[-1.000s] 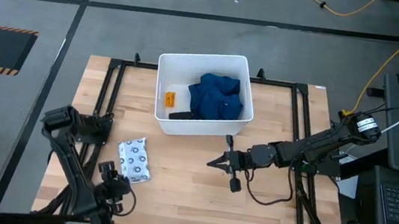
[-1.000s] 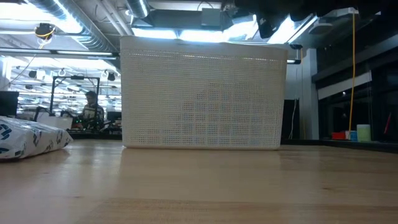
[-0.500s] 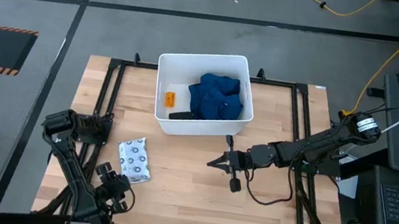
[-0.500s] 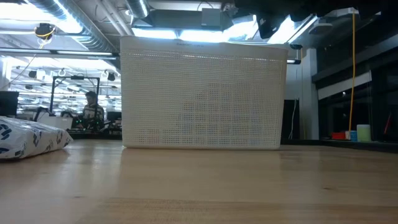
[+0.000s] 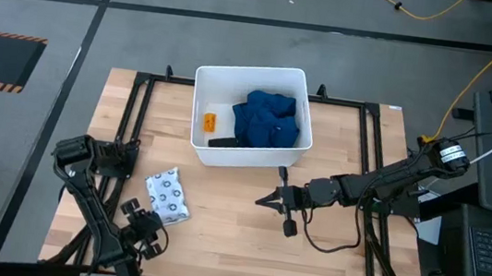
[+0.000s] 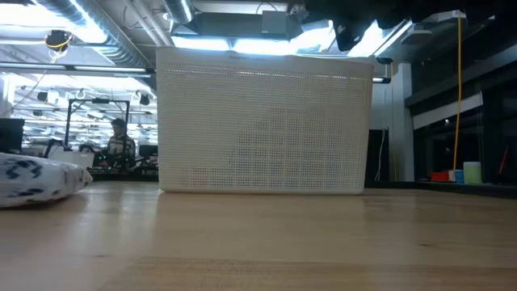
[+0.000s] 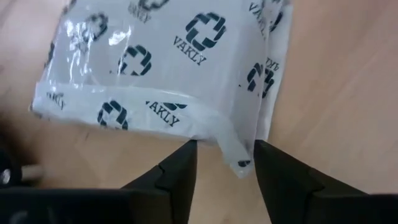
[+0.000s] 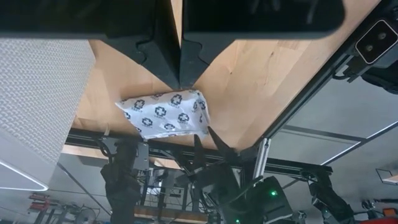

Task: Pick & place medical supplies in basket/bin
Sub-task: Put the white mailer bag into the white bin

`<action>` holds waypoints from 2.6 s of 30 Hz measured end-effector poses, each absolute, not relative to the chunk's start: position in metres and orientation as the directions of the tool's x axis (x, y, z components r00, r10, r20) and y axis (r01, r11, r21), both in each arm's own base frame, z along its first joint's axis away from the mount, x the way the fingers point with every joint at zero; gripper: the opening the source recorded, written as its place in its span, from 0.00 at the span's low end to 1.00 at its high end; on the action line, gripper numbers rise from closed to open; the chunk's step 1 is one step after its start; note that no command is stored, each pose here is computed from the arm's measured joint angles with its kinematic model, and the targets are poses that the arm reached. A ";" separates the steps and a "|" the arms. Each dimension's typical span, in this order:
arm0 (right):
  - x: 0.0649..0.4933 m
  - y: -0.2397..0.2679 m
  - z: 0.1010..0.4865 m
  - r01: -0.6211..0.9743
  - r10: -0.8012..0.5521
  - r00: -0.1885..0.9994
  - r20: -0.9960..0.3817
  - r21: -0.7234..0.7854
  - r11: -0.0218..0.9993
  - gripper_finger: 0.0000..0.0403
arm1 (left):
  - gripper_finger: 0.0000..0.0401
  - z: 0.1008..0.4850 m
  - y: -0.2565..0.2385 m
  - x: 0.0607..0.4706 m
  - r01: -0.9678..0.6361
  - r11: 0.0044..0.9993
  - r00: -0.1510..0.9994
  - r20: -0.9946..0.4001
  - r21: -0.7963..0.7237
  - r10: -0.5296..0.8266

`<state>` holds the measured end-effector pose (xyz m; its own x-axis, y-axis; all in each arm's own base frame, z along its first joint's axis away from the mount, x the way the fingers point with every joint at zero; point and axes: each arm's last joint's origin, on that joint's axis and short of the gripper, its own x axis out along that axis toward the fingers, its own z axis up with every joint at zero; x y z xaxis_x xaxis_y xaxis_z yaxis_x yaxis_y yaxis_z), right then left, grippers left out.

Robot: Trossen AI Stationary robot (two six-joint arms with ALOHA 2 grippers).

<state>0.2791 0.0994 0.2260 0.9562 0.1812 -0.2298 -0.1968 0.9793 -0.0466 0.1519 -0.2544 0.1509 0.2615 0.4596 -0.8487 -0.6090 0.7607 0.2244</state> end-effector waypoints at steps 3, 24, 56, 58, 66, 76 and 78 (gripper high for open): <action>0.279 0.100 0.226 -0.197 0.181 0.956 -0.230 -0.047 0.979 0.02 | 0.32 0.152 -0.254 0.153 -0.606 0.766 0.304 -0.827 0.216 0.474; 0.279 0.099 0.226 -0.197 0.181 0.956 -0.230 -0.047 0.979 0.02 | 0.00 0.154 -0.253 0.157 -0.575 0.790 0.423 -0.749 0.213 0.509; 0.279 0.099 0.226 -0.197 0.181 0.956 -0.230 -0.047 0.979 0.02 | 0.00 0.155 -0.248 0.238 -0.203 0.925 0.653 -0.660 0.321 0.372; 0.279 0.099 0.226 -0.197 0.181 0.956 -0.230 -0.047 0.979 0.02 | 0.00 0.155 -0.243 0.248 -0.163 0.927 0.645 -0.674 0.338 0.359; 0.279 0.100 0.226 -0.197 0.182 0.956 -0.230 -0.046 0.979 0.02 | 0.00 0.159 -0.221 0.287 -0.005 0.906 0.666 -0.675 0.422 0.318; 0.279 0.100 0.226 -0.196 0.182 0.956 -0.230 -0.039 0.980 0.02 | 0.01 0.160 -0.209 0.302 0.047 0.912 0.663 -0.696 0.406 0.276; 0.279 0.100 0.226 -0.196 0.182 0.956 -0.230 -0.039 0.980 0.02 | 0.03 0.160 -0.210 0.302 0.051 0.925 0.656 -0.711 0.377 0.253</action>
<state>0.2791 0.0995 0.2261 0.9561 0.1819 -0.2298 -0.1959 0.9799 -0.0391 0.3017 -0.2095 0.1597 0.6560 0.2532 -0.7110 0.0513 0.9249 0.3768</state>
